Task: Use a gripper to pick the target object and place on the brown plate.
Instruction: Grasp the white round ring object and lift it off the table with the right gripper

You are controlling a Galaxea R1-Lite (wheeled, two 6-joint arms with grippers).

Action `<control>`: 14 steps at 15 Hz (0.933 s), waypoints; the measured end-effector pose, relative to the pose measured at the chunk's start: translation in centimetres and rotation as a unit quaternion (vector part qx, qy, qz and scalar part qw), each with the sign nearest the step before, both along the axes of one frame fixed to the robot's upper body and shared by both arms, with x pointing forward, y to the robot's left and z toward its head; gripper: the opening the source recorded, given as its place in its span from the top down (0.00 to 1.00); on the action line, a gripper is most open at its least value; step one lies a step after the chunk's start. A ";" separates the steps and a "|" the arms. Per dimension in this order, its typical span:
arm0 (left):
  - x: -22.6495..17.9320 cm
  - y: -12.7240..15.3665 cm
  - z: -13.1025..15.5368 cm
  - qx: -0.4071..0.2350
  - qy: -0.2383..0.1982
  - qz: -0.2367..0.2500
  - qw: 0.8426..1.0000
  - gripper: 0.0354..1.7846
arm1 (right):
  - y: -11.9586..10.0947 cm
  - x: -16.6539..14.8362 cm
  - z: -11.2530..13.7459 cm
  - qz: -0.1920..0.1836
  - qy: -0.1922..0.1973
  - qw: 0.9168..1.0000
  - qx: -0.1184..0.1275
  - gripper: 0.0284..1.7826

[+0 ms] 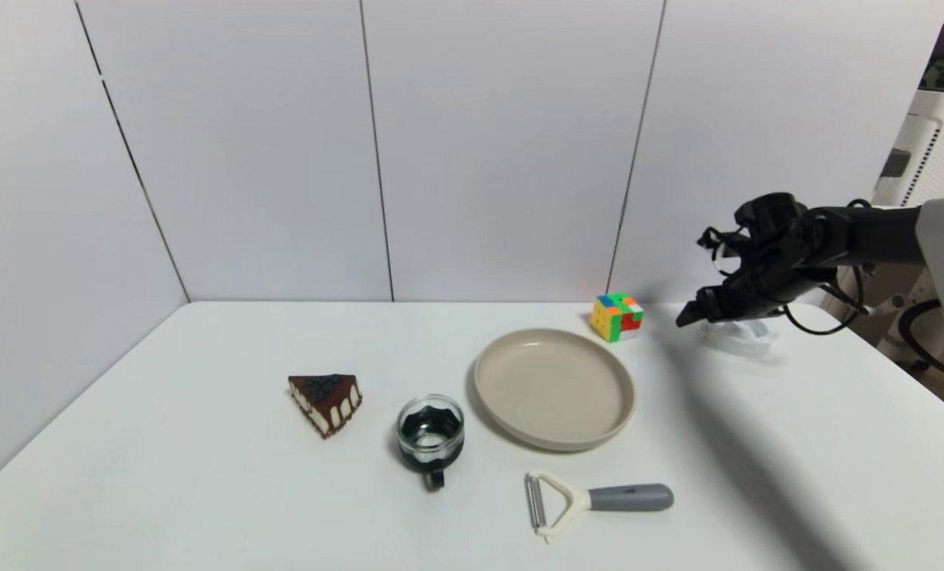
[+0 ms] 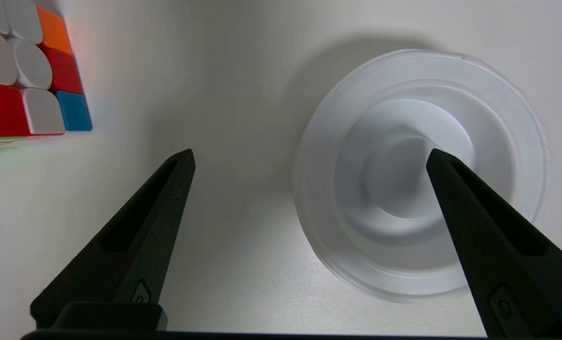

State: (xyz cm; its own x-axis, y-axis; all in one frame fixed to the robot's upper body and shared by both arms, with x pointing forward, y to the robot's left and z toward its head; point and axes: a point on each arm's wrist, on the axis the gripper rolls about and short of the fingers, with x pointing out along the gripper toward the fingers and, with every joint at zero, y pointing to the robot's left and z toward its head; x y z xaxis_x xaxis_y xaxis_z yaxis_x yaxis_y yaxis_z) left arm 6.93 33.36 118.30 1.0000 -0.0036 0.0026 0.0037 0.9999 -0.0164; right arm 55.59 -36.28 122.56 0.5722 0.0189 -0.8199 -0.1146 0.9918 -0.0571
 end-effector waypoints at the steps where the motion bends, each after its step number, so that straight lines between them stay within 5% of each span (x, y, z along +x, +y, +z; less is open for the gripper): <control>1: 0.0 0.0 0.0 0.000 0.000 0.000 1.000 0.06 | 0.2 0.1 -0.3 0.002 0.003 1.000 0.000 0.05; 14: 0.0 0.0 0.0 0.000 0.000 0.000 1.000 0.06 | 2.2 0.3 -0.7 0.027 0.007 1.000 0.005 0.05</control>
State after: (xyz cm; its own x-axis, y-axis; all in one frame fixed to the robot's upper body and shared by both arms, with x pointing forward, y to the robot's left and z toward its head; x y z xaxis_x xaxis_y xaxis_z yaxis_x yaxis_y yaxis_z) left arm 6.93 33.36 118.30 1.0000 -0.0040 0.0026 0.0041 0.9999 -0.0162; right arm 55.86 -34.13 121.83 0.5579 0.0578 -0.8279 -0.1683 0.9847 -0.0446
